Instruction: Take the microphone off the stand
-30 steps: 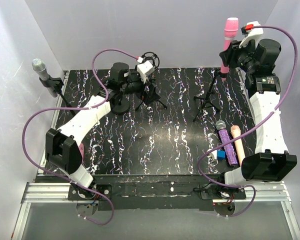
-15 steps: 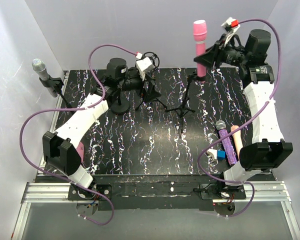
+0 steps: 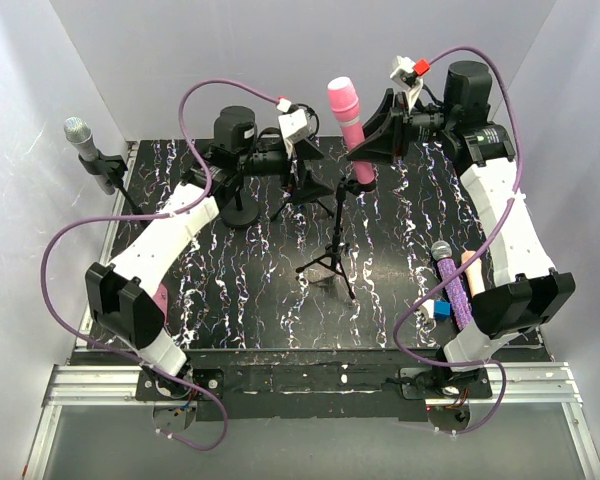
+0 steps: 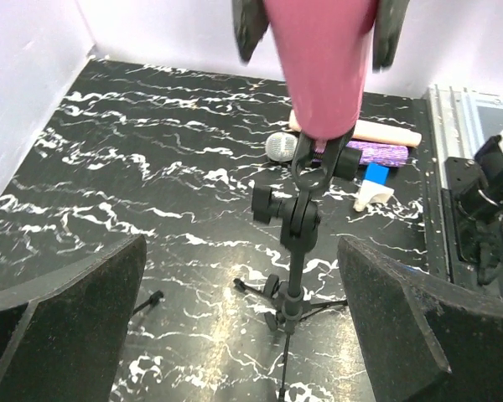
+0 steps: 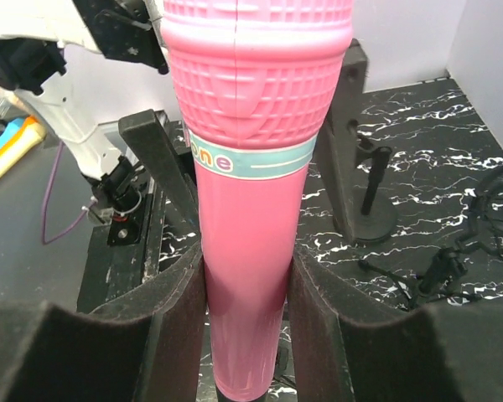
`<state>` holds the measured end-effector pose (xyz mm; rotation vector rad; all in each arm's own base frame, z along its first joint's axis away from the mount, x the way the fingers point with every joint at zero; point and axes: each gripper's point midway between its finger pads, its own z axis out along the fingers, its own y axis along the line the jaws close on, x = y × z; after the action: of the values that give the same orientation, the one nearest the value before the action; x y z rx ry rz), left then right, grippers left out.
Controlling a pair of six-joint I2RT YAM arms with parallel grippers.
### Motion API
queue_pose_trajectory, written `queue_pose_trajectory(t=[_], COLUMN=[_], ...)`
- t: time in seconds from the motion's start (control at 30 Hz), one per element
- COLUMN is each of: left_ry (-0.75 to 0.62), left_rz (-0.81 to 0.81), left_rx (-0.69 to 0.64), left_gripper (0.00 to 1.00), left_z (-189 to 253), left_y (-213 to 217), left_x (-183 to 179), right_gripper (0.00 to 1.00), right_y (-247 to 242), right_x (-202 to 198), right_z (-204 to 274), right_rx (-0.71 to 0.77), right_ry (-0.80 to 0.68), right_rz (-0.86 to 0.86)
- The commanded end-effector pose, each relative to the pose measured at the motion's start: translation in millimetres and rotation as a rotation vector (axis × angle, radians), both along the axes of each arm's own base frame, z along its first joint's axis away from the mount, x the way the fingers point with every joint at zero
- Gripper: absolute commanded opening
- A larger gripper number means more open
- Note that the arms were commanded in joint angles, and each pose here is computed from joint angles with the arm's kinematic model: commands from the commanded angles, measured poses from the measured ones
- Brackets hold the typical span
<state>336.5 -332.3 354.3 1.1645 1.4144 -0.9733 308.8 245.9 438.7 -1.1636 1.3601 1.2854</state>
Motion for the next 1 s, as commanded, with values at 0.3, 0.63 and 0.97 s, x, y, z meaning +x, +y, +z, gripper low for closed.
queue_pose_trajectory(t=[0.3, 0.63, 0.97], left_ry=[0.038, 0.048, 0.035], left_rz=[-0.27, -0.219, -0.037], left_rx=[-0.006, -0.035, -0.04], left_gripper=[0.81, 0.44, 0.26], left_z=[-30.3, -29.6, -32.3], left_y=[-42.8, -44.7, -31.8], left_x=[-21.3, -17.3, -3.0], right_gripper=[0.23, 0.27, 0.7], right_y=[10.8, 12.2, 10.9], right_x=[-22.6, -8.5, 20.9], right_z=[7.5, -6.8, -10.1], right_rx=[0.003, -0.028, -0.048], right_ry=[-0.128, -0.108, -0.074], right_rz=[0.077, 0.021, -0.148])
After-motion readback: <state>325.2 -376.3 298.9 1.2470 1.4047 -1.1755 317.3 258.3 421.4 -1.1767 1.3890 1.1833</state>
